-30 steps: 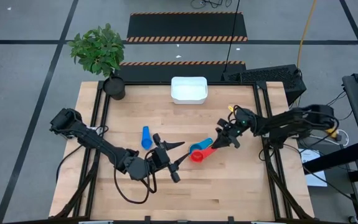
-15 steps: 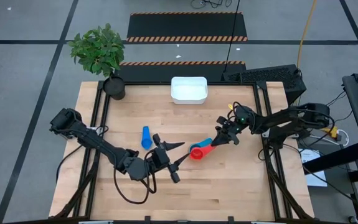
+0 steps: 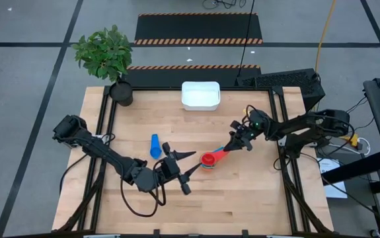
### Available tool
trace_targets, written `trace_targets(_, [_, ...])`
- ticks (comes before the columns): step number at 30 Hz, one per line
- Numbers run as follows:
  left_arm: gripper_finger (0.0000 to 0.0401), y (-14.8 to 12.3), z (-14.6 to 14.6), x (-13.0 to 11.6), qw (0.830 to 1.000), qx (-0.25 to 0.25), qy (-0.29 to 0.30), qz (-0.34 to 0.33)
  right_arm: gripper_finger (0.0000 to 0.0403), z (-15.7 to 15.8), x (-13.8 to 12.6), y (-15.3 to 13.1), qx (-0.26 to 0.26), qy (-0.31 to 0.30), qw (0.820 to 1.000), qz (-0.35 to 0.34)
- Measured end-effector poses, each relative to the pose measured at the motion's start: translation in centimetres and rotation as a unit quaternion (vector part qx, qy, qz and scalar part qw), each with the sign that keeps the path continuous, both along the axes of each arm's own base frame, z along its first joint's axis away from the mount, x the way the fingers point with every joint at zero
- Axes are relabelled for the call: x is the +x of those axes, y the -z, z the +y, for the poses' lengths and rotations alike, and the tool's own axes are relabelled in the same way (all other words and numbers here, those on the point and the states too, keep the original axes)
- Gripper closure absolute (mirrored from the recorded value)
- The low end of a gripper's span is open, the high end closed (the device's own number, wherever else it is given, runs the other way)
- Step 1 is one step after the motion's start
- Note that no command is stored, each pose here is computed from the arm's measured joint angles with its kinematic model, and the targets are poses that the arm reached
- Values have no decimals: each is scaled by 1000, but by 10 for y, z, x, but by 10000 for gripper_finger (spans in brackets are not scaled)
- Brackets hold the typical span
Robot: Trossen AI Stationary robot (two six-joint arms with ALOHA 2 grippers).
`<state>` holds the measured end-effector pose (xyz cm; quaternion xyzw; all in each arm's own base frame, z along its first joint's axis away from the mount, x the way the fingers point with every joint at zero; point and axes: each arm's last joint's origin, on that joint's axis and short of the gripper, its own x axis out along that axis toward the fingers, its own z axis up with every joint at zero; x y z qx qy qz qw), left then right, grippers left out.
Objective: Nest measuring cups in basket
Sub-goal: Stack the red measuring cup on top of the light blue measuring cup
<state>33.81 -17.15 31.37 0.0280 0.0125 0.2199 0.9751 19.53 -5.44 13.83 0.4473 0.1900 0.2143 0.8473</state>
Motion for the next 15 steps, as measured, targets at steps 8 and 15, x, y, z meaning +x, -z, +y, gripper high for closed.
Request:
trace_targets(8, [199, 0, 0, 0, 1000, -3, 3, -1, 392, 0, -3, 13, -11, 9, 999, 50])
trace_targets(15, [199, 0, 0, 0, 1000, -9, 3, -4, 323, -4, -5, 14, -17, 28, 998, 56])
